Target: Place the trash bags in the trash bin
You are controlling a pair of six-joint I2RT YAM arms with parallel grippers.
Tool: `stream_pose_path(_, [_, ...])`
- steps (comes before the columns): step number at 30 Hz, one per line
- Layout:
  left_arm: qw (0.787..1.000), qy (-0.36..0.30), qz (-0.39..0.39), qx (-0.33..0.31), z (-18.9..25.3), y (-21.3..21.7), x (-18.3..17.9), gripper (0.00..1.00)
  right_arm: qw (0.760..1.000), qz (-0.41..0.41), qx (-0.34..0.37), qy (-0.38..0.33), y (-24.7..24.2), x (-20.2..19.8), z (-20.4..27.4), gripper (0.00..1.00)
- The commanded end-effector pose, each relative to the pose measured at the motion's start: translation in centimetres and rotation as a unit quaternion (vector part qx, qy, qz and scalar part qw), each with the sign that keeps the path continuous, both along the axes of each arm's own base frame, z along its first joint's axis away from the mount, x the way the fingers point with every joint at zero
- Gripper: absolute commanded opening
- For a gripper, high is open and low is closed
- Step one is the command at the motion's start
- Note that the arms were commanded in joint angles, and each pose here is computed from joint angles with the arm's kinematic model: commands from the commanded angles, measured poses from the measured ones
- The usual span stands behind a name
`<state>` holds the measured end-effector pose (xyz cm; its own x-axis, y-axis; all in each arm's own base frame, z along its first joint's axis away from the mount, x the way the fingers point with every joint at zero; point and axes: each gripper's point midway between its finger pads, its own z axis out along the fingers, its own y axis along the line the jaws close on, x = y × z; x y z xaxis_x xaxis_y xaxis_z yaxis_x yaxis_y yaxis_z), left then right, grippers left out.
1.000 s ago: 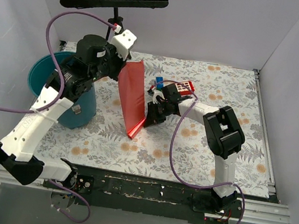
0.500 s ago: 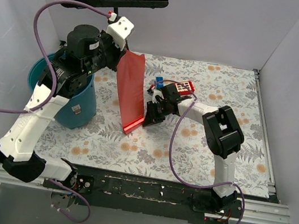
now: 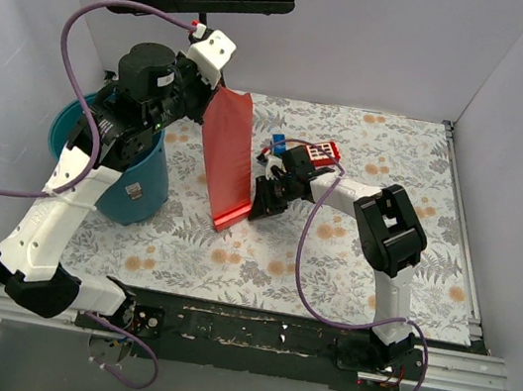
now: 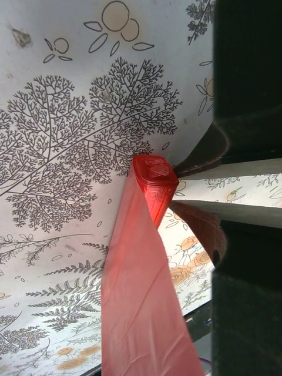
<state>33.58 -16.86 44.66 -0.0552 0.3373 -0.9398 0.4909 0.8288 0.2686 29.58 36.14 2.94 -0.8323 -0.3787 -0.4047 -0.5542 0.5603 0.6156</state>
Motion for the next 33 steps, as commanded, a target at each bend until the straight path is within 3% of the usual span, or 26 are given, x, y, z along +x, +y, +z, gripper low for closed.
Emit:
stream_pose_path(1, [0.999,-0.043,0.020,0.001,2.6,1.6,-0.6,0.00,0.999,-0.012,-0.027,-0.023,-0.6,0.7,-1.1,0.29])
stream_pose_path(9, [0.999,-0.031,0.029,0.017,0.8,2.3,-1.1,0.00,0.999,-0.007,-0.029,-0.028,-1.0,0.4,-1.2,0.30])
stream_pose_path(33, [0.992,-0.087,0.071,0.064,2.4,4.3,-0.2,0.00,0.999,-0.001,-0.031,-0.040,-1.1,0.5,-1.0,0.36])
